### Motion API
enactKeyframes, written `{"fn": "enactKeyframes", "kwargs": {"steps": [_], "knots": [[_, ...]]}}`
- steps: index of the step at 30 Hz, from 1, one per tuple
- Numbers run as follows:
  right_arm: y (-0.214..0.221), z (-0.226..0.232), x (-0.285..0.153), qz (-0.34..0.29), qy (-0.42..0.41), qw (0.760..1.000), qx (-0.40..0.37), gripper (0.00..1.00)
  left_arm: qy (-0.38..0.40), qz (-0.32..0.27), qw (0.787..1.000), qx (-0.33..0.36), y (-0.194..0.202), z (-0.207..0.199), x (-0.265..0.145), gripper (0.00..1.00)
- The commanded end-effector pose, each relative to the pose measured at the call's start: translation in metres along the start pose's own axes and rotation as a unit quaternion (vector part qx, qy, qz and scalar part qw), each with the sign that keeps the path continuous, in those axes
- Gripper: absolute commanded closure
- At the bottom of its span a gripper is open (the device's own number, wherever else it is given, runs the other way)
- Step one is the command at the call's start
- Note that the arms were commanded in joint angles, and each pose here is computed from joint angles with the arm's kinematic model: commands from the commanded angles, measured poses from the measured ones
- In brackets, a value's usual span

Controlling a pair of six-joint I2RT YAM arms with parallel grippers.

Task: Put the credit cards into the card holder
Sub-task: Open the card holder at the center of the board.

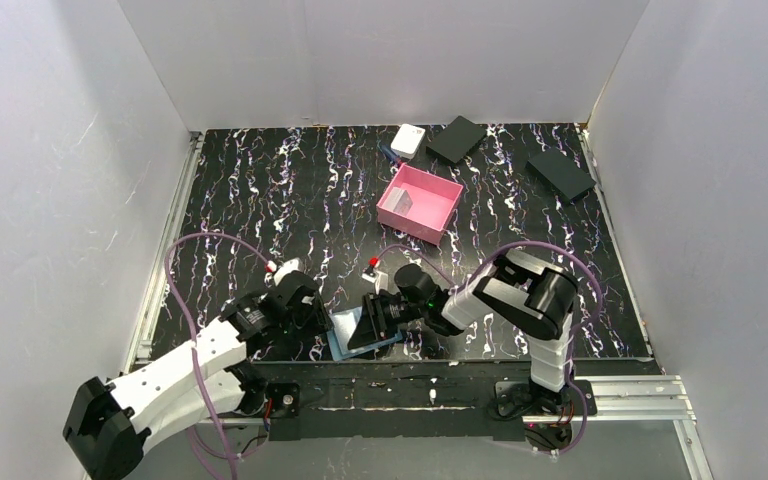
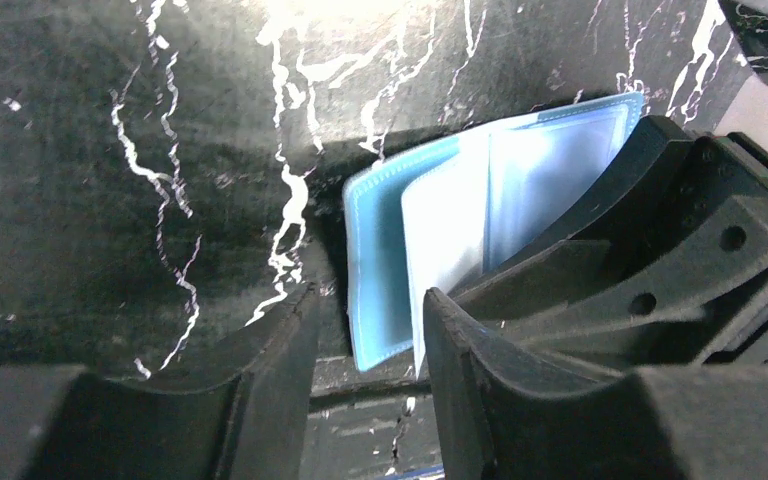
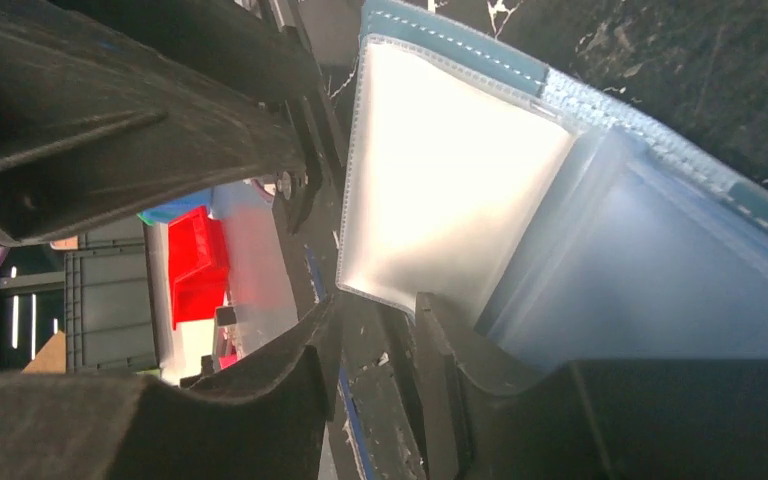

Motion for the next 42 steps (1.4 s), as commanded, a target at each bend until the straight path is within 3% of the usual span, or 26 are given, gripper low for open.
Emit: {"fn": "enactKeyframes", "kwargs": {"steps": [1, 10, 13, 17, 20, 28, 42], "knots": [[-0.005, 0.000, 0.006, -0.006, -0.010, 1.000, -0.026, 0.68, -0.006, -0.002, 1.000, -0.006, -0.005, 0.003, -0.022, 0.62], [-0.006, -0.004, 0.008, -0.004, 0.024, 0.999, -0.031, 0.85, 0.113, 0.024, 0.993, -0.019, -0.017, -0.048, -0.006, 0.79], [-0.006, -0.002, 0.005, -0.005, 0.037, 0.999, -0.037, 0.93, 0.088, 0.048, 0.995, -0.010, -0.012, -0.047, 0.013, 0.84], [-0.008, 0.003, -0.005, -0.010, 0.069, 0.996, -0.048, 0.96, 0.033, 0.074, 0.997, 0.001, 0.003, -0.027, 0.029, 0.90], [-0.013, 0.010, -0.014, -0.016, 0.097, 0.993, -0.071, 0.95, 0.010, 0.067, 0.998, -0.001, 0.009, -0.014, 0.032, 0.92], [-0.020, 0.006, -0.027, -0.020, 0.161, 0.981, -0.108, 0.76, 0.002, 0.054, 0.998, -0.014, 0.018, 0.001, 0.030, 0.93], [-0.013, -0.011, -0.026, -0.016, 0.173, 0.981, -0.091, 0.77, -0.040, 0.061, 0.997, -0.005, 0.025, 0.017, 0.032, 0.96]]}}
Point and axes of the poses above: each gripper's point midway between its finger pads, its own x axis out along the fingers, its own z axis along the line the jaws close on, y = z × x, the point moved 7 cm from there along -x, back along the fingers, and after that the axes turned 5 degrees about x, right-handed, at the moved point
